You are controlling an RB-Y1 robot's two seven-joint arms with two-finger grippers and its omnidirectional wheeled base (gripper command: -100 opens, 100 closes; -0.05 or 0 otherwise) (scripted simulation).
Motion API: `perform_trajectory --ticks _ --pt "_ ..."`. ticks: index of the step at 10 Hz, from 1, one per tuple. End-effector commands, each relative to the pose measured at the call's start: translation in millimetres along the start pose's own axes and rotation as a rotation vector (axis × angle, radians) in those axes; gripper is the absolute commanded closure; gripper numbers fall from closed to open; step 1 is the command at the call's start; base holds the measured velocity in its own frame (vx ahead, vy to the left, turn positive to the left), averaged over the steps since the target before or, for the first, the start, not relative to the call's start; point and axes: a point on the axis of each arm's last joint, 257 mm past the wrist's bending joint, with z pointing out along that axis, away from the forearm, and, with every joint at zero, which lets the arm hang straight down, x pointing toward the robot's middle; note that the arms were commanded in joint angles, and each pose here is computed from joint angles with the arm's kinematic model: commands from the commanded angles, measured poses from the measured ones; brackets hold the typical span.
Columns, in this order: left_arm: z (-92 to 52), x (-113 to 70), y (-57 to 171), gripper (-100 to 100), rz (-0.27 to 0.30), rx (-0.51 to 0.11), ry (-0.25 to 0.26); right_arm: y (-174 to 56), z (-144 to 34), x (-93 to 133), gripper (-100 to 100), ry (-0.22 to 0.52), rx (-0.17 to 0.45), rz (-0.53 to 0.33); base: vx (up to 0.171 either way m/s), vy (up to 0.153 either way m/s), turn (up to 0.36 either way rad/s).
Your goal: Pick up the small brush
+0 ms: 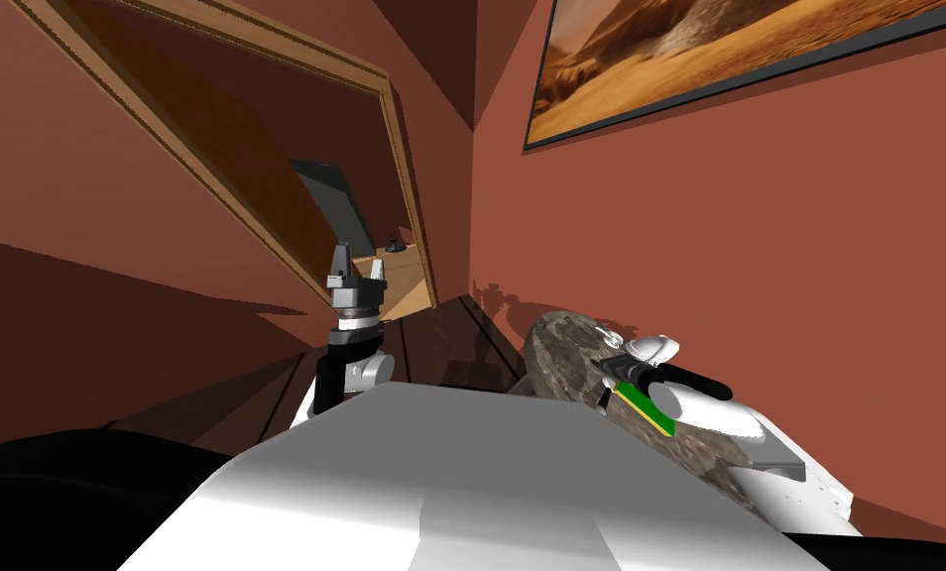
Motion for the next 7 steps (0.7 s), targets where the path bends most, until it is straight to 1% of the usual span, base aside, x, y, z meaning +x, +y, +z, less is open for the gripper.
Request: perform_trajectory --ticks 1,2,3,4,5,6,7 --pt "0.0 0.0 0 0 0.0 0.0 0.0 -2 0.7 -6 -100 -0.027 0.015 0.014 0.026 0.03 0.007" --pt "0.0 0.0 0 0 0.0 0.0 0.0 3 1.1 -21 -100 -0.07 0.031 0.093 0.058 0.046 -0.154" --pt "0.0 0.0 0 0 0.0 0.0 0.0 -1 0.6 -26 -100 -0.093 0.043 0.094 0.066 0.045 -0.085" --pt "0.0 0.0 0 0 0.0 0.0 0.0 4 0.2 -39 -100 -0.13 0.056 0.174 0.084 0.048 -0.119" --pt "0.0 0.0 0 0 0.0 0.0 0.0 0 -1.0 -46 -100 -0.156 0.071 0.175 0.071 0.048 -0.073" --pt "0.0 0.0 0 0 0.0 0.0 0.0 -1 -1.4 -47 -100 -0.163 0.074 0.175 0.028 0.026 0.007" --pt "0.0 0.0 0 0 0.0 0.0 0.0 1 -3.2 -61 -100 -0.207 0.091 0.256 0.048 0.032 -0.141"
